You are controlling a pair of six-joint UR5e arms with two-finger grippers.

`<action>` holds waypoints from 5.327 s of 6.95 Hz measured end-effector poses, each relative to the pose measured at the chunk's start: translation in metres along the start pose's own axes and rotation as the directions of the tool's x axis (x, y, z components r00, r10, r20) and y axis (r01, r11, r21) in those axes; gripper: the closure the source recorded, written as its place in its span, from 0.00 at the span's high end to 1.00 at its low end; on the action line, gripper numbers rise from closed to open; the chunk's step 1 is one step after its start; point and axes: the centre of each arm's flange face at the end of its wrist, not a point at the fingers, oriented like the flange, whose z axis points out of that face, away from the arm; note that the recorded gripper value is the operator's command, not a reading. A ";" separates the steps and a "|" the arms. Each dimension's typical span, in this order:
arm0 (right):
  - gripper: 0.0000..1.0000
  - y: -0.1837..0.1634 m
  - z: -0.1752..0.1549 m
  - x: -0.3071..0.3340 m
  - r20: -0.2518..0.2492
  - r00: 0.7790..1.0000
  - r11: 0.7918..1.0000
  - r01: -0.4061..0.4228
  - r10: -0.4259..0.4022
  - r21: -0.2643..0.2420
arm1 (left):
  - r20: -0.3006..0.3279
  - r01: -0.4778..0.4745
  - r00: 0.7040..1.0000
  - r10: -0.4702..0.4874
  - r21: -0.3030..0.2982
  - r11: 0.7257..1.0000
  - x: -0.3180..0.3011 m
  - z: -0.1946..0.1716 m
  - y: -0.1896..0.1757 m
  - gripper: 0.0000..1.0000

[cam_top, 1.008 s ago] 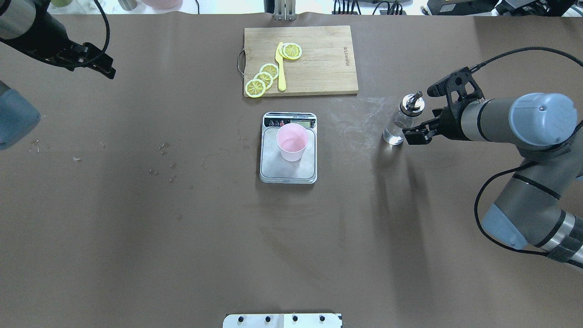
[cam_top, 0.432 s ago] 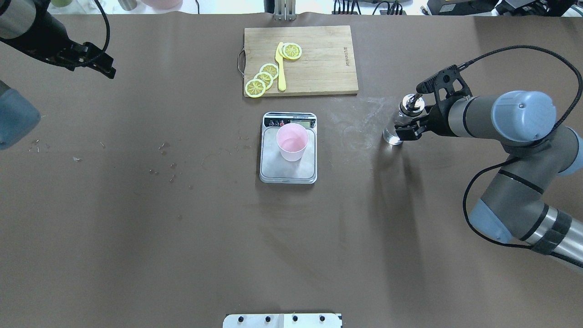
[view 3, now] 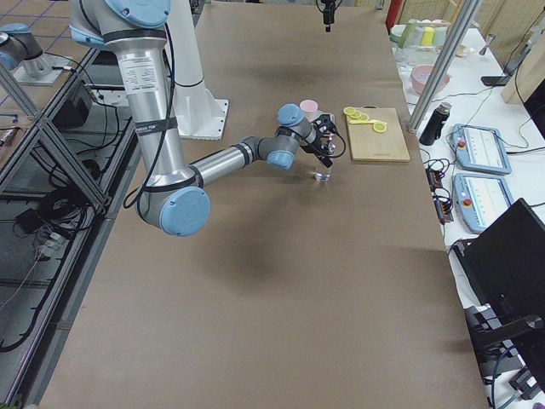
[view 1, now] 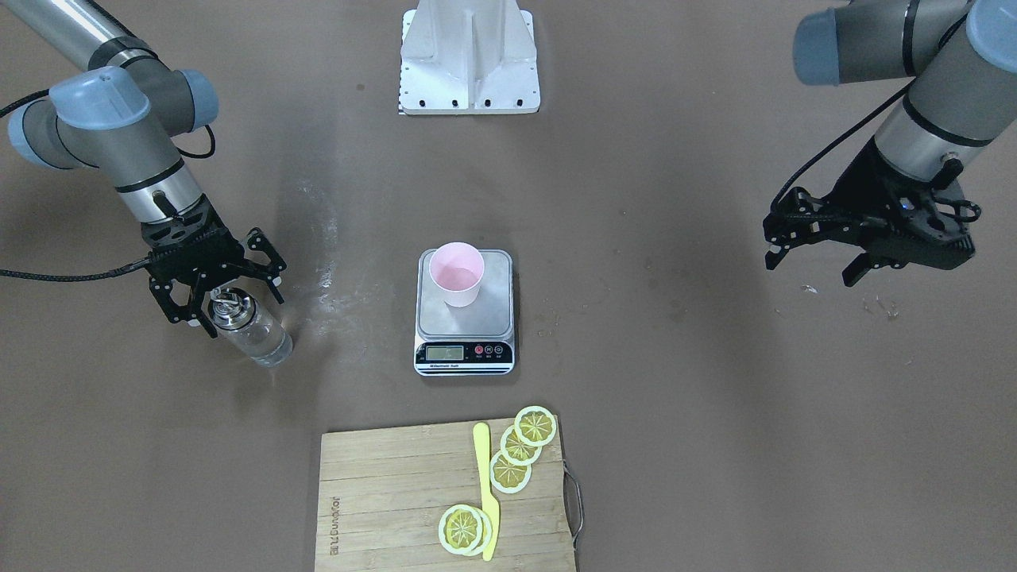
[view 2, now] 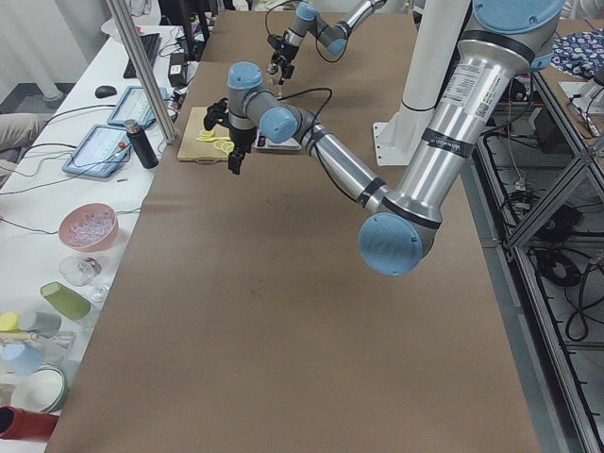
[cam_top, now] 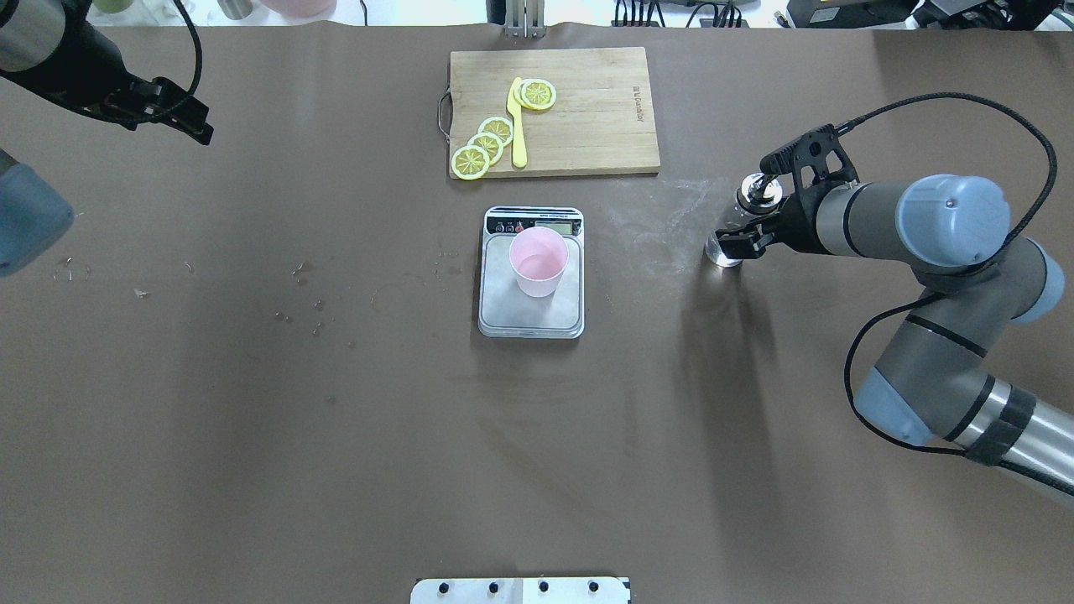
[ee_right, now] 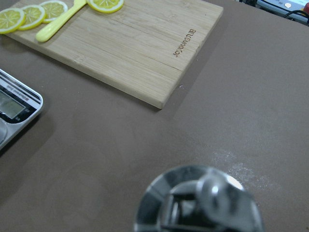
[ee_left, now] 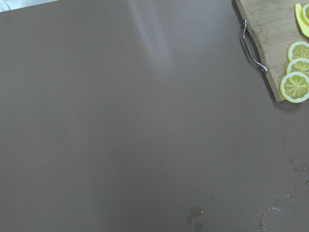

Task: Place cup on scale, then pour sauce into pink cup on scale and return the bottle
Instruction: 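Lower the right gripper around the glass sauce bottle and close it, then lift the sauce bottle with the right gripper and carry it over the pink cup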

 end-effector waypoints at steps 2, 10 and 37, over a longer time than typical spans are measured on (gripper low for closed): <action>1.00 0.018 0.019 0.017 0.041 0.999 0.999 -0.020 0.018 0.037 | 0.001 0.001 1.000 -0.001 0.001 1.000 0.000 0.000 0.000 0.97; 0.84 0.006 0.019 0.010 0.063 0.998 0.998 -0.023 0.018 0.065 | 0.002 0.005 1.000 -0.005 0.000 1.000 0.001 0.001 0.000 0.97; 0.00 -0.109 -0.055 -0.206 -0.328 0.871 0.880 0.210 -0.367 -0.426 | 0.004 0.019 1.000 -0.019 -0.005 1.000 -0.154 -0.029 0.052 0.97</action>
